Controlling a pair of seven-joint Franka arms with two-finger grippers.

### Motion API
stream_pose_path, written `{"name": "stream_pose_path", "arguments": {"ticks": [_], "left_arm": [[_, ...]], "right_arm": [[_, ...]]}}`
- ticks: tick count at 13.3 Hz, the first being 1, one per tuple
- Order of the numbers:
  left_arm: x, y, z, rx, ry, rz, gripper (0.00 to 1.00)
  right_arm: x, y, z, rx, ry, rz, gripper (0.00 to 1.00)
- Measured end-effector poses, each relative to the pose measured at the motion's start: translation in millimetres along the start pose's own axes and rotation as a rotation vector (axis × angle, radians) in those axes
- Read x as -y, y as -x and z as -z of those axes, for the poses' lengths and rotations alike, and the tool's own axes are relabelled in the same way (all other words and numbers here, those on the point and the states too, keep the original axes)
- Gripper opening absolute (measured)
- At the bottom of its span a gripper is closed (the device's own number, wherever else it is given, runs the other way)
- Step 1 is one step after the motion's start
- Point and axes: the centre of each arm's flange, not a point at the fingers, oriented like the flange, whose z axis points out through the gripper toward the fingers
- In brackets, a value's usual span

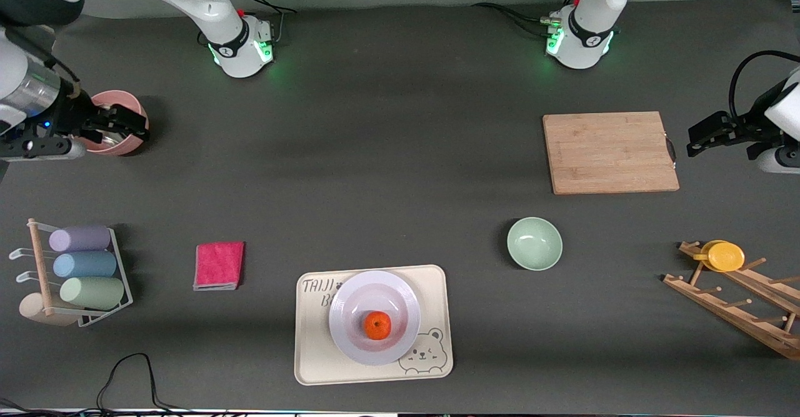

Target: Place orange and plate with both arms

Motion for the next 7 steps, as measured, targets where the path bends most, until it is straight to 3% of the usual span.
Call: {"name": "stream_pose_path", "arguments": {"ticks": [3,7], "left_arm": [[0,0,0,0.0,0.0,0.0,1.0],[0,0,0,0.0,0.0,0.0,1.0]], "right_arm": [[23,8,-6,-0.007,-0.015,0.045,1.0],[-3,-10,-11,-0.008,-0.046,0.015,1.0]]}}
